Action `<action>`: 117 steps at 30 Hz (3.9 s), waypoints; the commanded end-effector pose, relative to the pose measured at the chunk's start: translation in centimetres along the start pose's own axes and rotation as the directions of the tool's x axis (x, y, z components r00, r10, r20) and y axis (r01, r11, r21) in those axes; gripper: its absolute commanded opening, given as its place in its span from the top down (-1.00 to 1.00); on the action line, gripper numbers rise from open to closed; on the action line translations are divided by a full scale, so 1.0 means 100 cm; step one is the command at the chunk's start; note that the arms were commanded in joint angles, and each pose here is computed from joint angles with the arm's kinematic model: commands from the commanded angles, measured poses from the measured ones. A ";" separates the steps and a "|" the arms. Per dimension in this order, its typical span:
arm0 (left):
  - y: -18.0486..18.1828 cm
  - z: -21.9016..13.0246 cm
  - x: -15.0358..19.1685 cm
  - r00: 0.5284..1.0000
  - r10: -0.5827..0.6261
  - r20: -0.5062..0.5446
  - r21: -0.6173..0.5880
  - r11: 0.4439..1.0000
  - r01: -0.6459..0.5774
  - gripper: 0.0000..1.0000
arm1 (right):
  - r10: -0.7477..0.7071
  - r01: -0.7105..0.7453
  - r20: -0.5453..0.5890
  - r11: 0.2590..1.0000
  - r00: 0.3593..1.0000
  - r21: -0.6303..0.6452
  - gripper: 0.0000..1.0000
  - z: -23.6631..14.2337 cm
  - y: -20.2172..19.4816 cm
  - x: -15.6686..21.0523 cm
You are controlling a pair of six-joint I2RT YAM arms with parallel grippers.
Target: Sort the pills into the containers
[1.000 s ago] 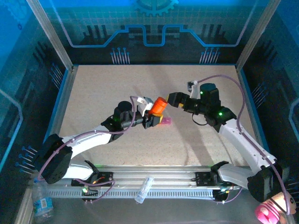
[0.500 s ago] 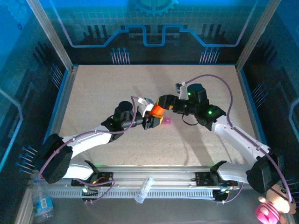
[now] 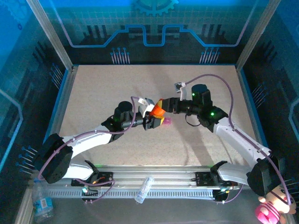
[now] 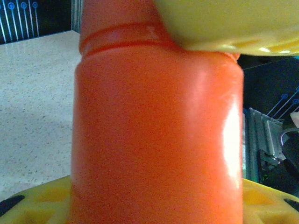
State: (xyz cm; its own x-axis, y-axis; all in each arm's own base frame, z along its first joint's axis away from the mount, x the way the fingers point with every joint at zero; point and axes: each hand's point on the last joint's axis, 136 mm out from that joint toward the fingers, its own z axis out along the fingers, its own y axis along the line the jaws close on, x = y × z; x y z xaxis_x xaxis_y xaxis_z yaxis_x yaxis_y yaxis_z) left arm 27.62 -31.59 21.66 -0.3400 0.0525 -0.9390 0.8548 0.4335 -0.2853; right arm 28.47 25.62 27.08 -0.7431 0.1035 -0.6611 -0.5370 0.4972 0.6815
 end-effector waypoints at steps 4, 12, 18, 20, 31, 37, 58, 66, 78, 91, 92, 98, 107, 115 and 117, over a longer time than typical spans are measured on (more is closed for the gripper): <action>-0.004 0.000 -0.008 1.000 -0.013 0.028 0.027 1.000 0.012 1.00 | -0.101 0.099 -0.008 0.987 0.995 -0.123 -0.53 -0.017 0.006 0.002; 0.002 0.000 0.000 1.000 0.006 0.000 -0.003 1.000 -0.006 1.00 | 0.229 -0.264 0.200 0.949 0.953 0.172 -0.83 -0.050 -0.031 -0.018; 0.007 0.004 0.002 1.000 0.013 -0.019 -0.017 1.000 -0.013 1.00 | 0.328 -0.395 0.299 0.896 0.896 0.202 -0.84 -0.051 -0.039 -0.022; 0.008 0.005 0.003 1.000 0.011 -0.023 -0.020 1.000 -0.011 1.00 | 0.305 -0.372 0.295 0.905 0.906 0.207 -0.85 -0.046 -0.033 -0.025; 0.008 0.008 0.004 1.000 -0.004 -0.026 -0.015 1.000 0.003 1.00 | 0.284 -0.322 0.192 0.924 0.939 0.206 -0.71 0.003 -0.014 -0.015; 0.008 0.007 0.002 1.000 0.005 -0.019 -0.020 1.000 -0.005 1.00 | 0.279 -0.309 0.168 0.932 0.946 0.190 -0.06 0.010 -0.013 -0.010; -0.009 0.006 -0.009 0.999 -0.044 0.002 0.074 0.996 0.044 1.00 | 0.008 -0.005 0.029 0.995 1.000 -0.096 -0.68 -0.005 -0.013 -0.014; -0.002 0.005 -0.001 0.999 -0.029 -0.015 0.037 0.999 0.030 1.00 | 0.304 -0.367 0.354 0.922 0.885 0.125 -0.84 -0.047 -0.049 -0.023; 0.002 0.010 0.004 0.999 -0.044 -0.026 0.031 0.999 0.045 1.00 | 0.348 -0.449 0.394 0.870 0.851 0.202 -0.93 -0.041 -0.038 -0.017; 0.003 0.011 0.006 0.998 -0.047 -0.031 0.029 0.998 0.048 1.00 | 0.322 -0.380 0.295 0.910 0.900 0.166 -0.66 0.000 -0.010 -0.016; 0.003 0.011 0.006 0.998 -0.047 -0.030 0.030 0.998 0.048 1.00 | 0.320 -0.376 0.290 0.912 0.902 0.165 -0.61 0.001 -0.009 -0.015; 0.003 0.012 0.005 0.999 -0.043 -0.026 0.030 0.999 0.043 1.00 | 0.314 -0.355 0.249 0.924 0.916 0.142 -0.03 0.006 -0.003 -0.010; 0.001 0.013 0.000 0.999 -0.041 -0.022 0.044 0.998 0.042 1.00 | 0.180 -0.189 0.134 0.980 0.975 0.062 0.09 0.009 -0.015 -0.003; -0.003 0.012 -0.004 0.999 -0.047 -0.023 0.061 0.997 0.049 1.00 | -0.012 0.030 0.072 0.966 0.997 -0.256 -0.03 0.007 -0.012 -0.009; -0.003 0.012 -0.003 0.999 -0.045 -0.025 0.059 0.997 0.046 1.00 | 0.011 0.012 0.092 0.969 0.996 -0.245 -0.11 0.006 -0.011 -0.013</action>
State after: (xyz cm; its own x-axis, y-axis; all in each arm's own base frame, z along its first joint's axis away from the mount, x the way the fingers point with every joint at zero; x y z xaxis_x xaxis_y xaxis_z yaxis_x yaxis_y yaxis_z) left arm 28.16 -31.88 18.80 -0.4408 0.0910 -0.8930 0.8209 0.4432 -0.3601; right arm 30.95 25.20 24.81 -0.7797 0.2125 -0.5890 -0.5021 0.3500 0.7908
